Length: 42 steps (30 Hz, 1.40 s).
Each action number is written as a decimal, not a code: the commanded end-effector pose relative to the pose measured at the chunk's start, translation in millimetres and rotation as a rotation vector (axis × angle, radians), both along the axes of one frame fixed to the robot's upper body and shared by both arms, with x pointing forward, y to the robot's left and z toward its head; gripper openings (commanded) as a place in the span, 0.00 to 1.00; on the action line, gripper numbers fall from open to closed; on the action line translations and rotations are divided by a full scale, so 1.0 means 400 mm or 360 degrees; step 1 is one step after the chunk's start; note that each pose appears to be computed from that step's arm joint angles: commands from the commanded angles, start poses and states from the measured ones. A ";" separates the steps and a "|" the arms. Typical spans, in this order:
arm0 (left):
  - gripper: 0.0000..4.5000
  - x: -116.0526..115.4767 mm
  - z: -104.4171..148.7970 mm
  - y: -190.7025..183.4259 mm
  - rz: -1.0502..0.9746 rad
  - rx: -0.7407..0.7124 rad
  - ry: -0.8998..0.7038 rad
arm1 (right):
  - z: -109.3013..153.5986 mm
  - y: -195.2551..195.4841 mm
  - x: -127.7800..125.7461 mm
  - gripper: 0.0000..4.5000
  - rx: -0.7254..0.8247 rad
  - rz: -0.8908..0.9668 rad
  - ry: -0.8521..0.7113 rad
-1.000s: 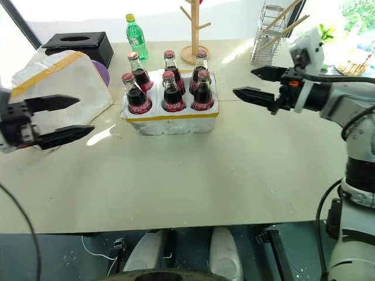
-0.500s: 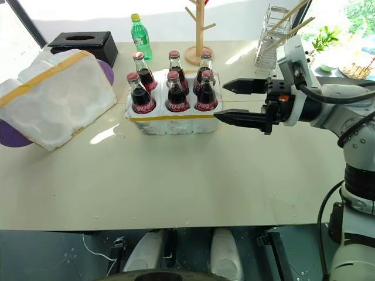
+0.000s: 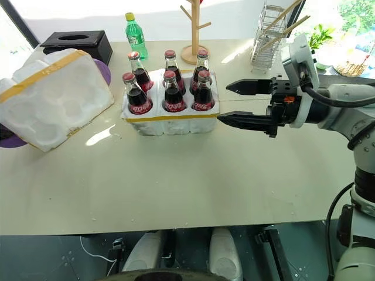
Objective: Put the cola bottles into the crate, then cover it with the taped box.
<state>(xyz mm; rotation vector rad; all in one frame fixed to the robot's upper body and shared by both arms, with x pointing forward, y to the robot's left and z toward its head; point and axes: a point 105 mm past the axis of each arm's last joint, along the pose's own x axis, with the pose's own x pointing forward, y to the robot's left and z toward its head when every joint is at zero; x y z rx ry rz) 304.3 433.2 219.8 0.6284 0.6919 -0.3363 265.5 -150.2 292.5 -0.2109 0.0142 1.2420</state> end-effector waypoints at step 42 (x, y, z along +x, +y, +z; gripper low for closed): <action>0.18 0.155 0.392 -0.532 -0.0838 0.0722 -0.1684 | 0.036 -0.072 -0.044 1.00 -0.0019 -0.0209 -0.0099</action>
